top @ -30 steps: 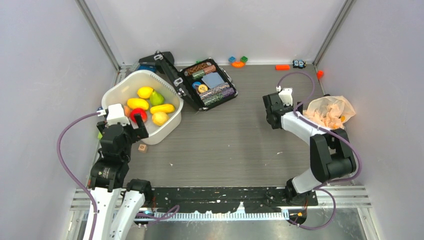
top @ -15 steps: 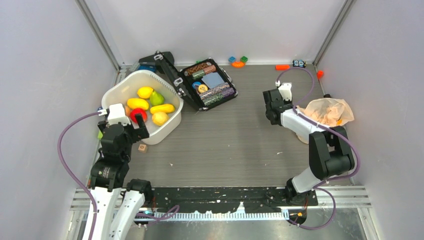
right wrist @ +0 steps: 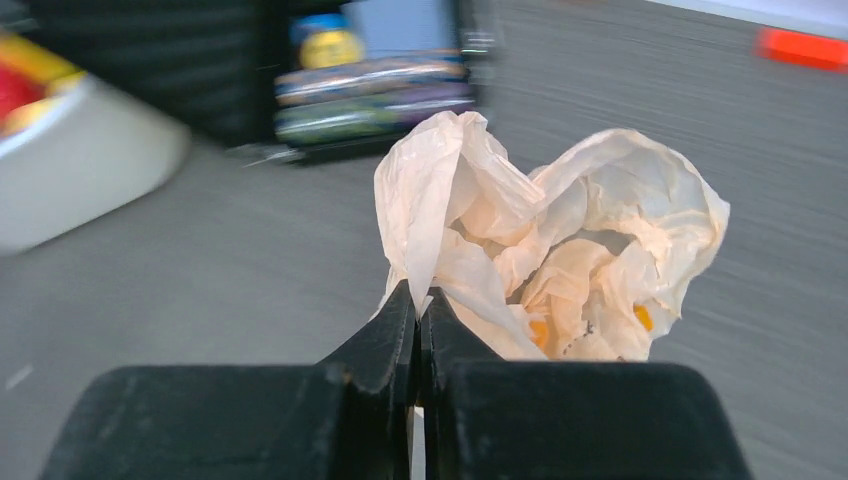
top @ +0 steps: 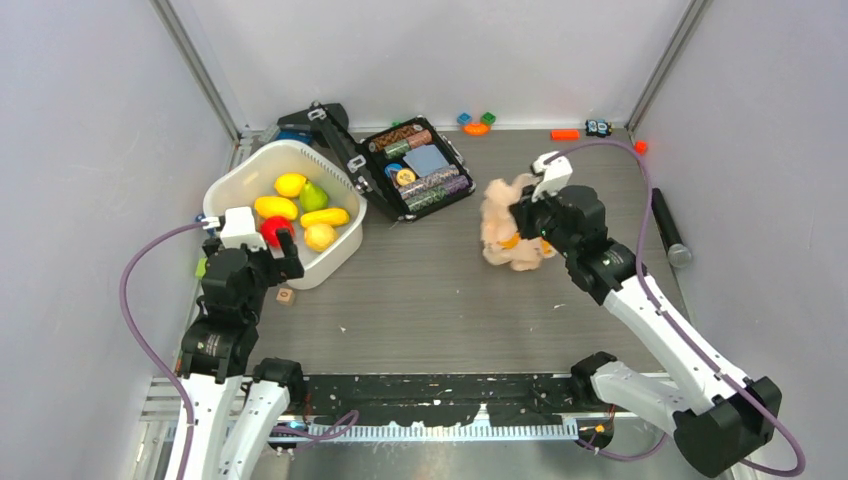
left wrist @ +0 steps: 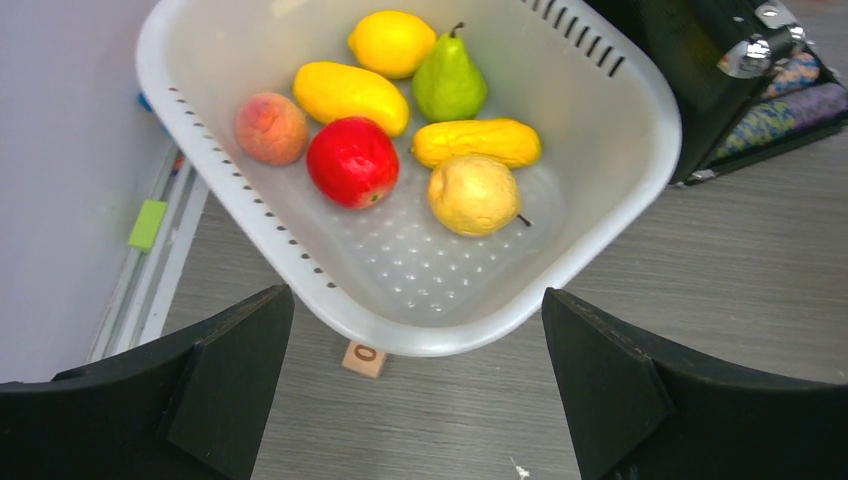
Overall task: Place the fake fruits into the plastic bag and tie a complex knot
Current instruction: Pick up the plastic bag at the center of the board, then place the plastic bag at the center of the board.
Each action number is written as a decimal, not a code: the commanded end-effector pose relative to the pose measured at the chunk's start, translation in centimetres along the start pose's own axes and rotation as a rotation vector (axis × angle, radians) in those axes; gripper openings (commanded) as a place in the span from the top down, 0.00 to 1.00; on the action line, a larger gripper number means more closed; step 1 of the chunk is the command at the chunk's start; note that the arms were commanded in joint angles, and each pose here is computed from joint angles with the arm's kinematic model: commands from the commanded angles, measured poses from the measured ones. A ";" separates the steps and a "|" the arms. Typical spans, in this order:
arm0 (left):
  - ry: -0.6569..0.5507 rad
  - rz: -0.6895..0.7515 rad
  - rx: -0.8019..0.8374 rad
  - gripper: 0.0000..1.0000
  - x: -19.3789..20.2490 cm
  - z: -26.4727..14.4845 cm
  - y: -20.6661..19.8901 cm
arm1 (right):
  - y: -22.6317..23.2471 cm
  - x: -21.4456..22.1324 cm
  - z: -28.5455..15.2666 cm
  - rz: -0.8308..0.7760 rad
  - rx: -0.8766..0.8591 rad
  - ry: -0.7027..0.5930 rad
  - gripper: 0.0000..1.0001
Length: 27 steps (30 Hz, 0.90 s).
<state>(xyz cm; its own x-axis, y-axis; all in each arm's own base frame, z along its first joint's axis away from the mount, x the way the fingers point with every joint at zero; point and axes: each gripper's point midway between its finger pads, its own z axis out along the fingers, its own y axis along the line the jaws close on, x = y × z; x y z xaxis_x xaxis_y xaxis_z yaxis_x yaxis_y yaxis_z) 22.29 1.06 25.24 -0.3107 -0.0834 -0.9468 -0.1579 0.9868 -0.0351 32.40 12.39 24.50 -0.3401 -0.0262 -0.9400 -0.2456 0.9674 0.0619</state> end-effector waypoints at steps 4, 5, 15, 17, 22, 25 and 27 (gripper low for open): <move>-0.049 0.029 0.230 0.01 -1.2 -0.4 -4.0 | 16.5 2.0 -6.7 -0.145 -0.859 0.042 0.95; -0.047 0.032 0.247 0.01 -1.1 -0.5 -4.3 | 17.6 2.7 -7.6 -0.151 -0.921 0.065 0.95; -0.054 0.079 0.562 0.02 -0.7 -2.0 -9.8 | 22.3 13.8 -13.6 -0.331 -1.081 0.423 0.90; -0.039 0.105 0.647 0.03 -0.2 -2.6 -11.4 | 22.0 15.1 -14.0 -0.338 -1.054 0.452 0.73; 0.017 0.149 0.855 0.03 1.1 -4.3 -15.2 | 21.7 12.5 -15.6 -0.197 -1.015 0.361 0.20; 0.078 0.148 0.927 0.03 2.0 -4.7 -16.7 | 21.5 10.0 -16.7 -0.064 -1.002 0.288 0.10; 0.111 0.148 0.941 0.03 2.5 -4.6 -17.3 | 20.8 8.6 -16.8 0.030 -0.945 0.247 0.07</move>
<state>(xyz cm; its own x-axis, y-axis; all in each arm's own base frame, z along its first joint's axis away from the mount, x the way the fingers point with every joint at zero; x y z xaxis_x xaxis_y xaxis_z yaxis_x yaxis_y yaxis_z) 20.37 -14.39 24.36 -0.3677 0.0714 -0.9272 0.6051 0.7755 -0.1802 7.96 27.91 18.43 -0.4455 -0.4024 -0.7997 -0.8896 0.2991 0.3451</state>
